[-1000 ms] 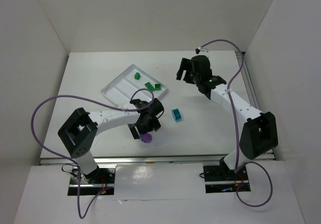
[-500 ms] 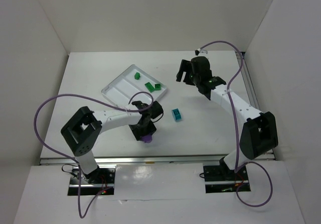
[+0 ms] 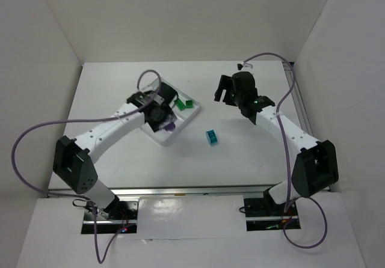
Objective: Sort the legos into containers by color
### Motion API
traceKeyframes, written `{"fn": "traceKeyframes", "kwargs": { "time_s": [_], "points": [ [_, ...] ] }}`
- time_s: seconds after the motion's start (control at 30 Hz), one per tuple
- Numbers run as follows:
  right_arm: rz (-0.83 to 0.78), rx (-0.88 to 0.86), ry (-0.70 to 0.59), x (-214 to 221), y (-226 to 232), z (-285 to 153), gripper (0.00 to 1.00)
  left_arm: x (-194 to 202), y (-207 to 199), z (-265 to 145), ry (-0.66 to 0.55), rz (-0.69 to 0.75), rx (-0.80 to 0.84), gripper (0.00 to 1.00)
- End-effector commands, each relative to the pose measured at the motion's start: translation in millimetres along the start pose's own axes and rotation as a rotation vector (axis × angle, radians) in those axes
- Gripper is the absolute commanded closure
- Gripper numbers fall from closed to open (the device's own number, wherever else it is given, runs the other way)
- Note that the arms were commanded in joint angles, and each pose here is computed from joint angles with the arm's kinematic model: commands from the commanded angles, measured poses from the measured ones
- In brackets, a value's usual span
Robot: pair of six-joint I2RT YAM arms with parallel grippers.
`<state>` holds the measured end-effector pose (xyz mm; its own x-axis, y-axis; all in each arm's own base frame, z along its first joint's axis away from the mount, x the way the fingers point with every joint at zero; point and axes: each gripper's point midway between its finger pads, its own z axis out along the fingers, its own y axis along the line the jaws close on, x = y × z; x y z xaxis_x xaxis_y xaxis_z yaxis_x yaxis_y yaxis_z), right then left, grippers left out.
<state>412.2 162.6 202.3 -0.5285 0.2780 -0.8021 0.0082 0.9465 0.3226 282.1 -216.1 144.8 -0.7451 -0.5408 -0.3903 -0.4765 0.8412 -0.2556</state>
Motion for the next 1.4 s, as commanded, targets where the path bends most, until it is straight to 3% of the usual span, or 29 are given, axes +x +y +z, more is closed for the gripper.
{"fn": "traceKeyframes", "kwargs": {
  "time_s": [0.0,0.17,0.27,0.4,0.67,0.77,0.8,0.9,1.07,1.23,1.37],
  "points": [
    [0.029,0.028,-0.016,-0.1,-11.8,-18.9,0.14,-81.1,15.0,5.9,-0.133,0.005,-0.038,0.63],
    [0.024,0.049,0.0,9.4,-20.7,-27.3,0.14,-141.5,8.5,30.4,-0.17,-0.045,-0.035,0.65],
    [0.023,0.085,0.009,13.6,-33.1,-36.9,0.14,-165.0,33.8,55.7,-0.155,-0.097,-0.122,0.63],
    [0.019,0.085,0.036,25.5,-37.3,-40.4,0.14,-177.5,56.6,79.0,-0.15,-0.14,-0.183,0.6],
    [-0.049,0.036,0.178,80.4,-30.0,-40.8,0.13,-164.8,76.5,114.6,-0.069,-0.146,-0.247,0.52],
    [-0.101,0.031,0.232,102.7,-23.1,-38.9,0.11,-158.3,81.8,119.7,-0.044,-0.138,-0.273,0.21],
    [-0.119,0.026,0.243,107.0,-21.2,-38.1,0.1,-160.9,79.5,118.5,-0.05,-0.14,-0.267,0.08],
    [-0.154,0.006,0.282,124.1,-14.2,-34.2,0.1,-159.3,81.4,117.7,-0.043,-0.129,-0.274,0.0],
    [-0.237,-0.034,0.347,151.1,-3.4,-18.3,0.1,-167.7,74.4,89.2,-0.087,-0.123,-0.233,0.0],
    [-0.282,-0.022,0.388,168.8,-0.9,-0.2,0.1,-182.3,53.5,26.6,-0.211,-0.077,-0.12,0.0],
    [-0.312,-0.034,0.411,179.4,2.9,10.1,0.18,-185.5,48.8,-3.9,-0.271,-0.068,-0.073,0.02]
  ]
}}
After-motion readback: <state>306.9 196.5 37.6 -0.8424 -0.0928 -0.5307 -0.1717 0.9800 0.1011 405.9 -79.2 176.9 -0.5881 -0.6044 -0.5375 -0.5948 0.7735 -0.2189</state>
